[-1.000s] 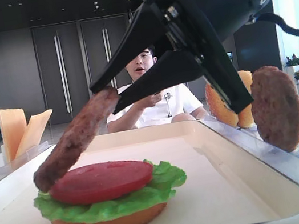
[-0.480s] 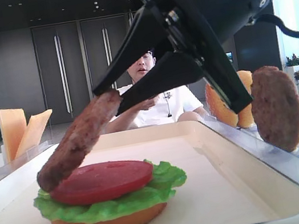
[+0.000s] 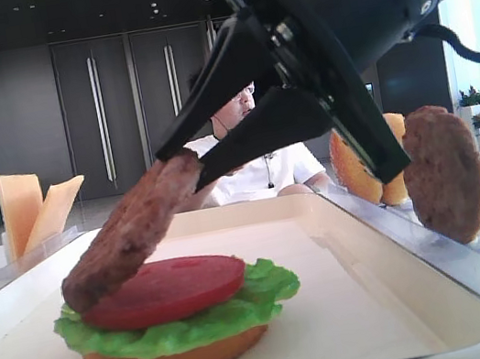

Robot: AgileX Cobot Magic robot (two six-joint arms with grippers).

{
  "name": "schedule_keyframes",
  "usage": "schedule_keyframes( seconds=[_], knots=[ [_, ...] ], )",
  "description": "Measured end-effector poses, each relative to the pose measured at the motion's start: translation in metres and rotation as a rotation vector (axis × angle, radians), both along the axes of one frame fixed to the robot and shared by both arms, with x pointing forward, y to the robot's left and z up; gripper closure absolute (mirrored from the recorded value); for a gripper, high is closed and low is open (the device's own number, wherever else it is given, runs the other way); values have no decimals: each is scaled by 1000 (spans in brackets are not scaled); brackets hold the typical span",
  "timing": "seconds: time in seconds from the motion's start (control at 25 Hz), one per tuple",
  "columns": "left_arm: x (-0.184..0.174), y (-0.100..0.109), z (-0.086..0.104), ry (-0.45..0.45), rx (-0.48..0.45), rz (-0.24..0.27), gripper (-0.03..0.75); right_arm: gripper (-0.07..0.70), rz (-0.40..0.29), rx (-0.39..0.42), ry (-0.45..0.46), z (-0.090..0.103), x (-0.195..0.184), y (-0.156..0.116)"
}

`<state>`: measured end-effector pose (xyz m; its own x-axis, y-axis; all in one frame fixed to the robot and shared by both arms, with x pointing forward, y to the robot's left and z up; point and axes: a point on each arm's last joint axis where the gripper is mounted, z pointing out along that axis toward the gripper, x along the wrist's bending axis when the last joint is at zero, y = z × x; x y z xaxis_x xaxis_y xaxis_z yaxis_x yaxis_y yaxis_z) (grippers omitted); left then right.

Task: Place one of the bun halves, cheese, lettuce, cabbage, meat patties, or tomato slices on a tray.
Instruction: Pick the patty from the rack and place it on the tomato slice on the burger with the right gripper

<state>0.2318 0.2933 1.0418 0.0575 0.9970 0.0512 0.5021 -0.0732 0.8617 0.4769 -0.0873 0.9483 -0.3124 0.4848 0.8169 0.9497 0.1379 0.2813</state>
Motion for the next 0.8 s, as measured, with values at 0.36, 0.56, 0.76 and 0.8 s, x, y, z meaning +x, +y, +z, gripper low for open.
schedule_keyframes(
  seconds=[0.36, 0.56, 0.76, 0.8],
  knots=[
    [0, 0, 0, 0, 0, 0, 722, 465, -12, -20, -11, -2, 1, -1],
    [0, 0, 0, 0, 0, 0, 722, 465, -22, -30, -17, -2, 3, -1],
    [0, 0, 0, 0, 0, 0, 722, 395, -35, -45, -25, -3, 4, -2],
    [0, 0, 0, 0, 0, 0, 722, 360, -38, -50, -28, -4, 4, -3]
  ],
)
